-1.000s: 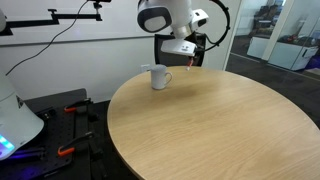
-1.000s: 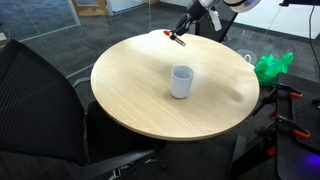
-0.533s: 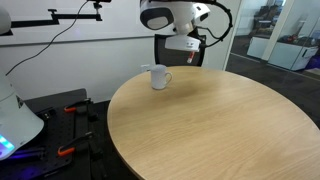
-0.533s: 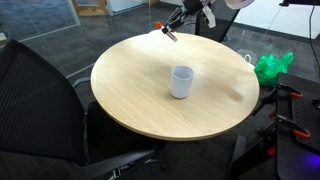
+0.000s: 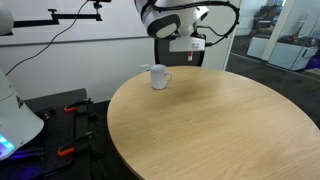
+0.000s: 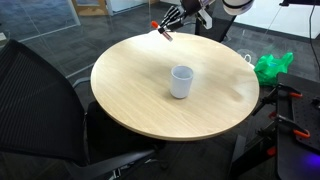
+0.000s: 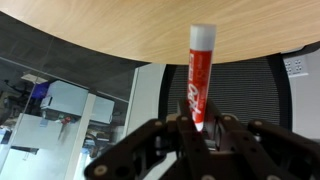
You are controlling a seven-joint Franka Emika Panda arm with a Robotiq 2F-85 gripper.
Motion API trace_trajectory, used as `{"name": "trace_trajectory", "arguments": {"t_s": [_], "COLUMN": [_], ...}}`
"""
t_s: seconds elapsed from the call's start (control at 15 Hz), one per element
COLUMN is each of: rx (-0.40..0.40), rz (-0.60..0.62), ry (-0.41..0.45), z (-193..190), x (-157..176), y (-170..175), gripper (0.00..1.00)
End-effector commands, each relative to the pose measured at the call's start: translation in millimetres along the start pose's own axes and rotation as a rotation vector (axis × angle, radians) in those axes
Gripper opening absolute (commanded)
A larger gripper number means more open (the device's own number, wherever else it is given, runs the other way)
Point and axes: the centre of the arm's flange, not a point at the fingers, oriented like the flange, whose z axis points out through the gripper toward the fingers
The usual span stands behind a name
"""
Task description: Put the marker in the mug
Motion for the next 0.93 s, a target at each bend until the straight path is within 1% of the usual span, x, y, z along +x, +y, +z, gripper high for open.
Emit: {"name": "trace_trajectory", "arguments": {"t_s": [0.0,0.53,0.87], "rx": [0.047,0.088,0.123], "rz": [-0.041,-0.089,-0.061], "ry": [0.033,0.036,0.022], "z": [0.6,7.8,3.9], "x": [2.4,11.9,34.3], "y": [-4.5,-15.6,-33.8], "gripper": [0.05,0.05,0.05]}}
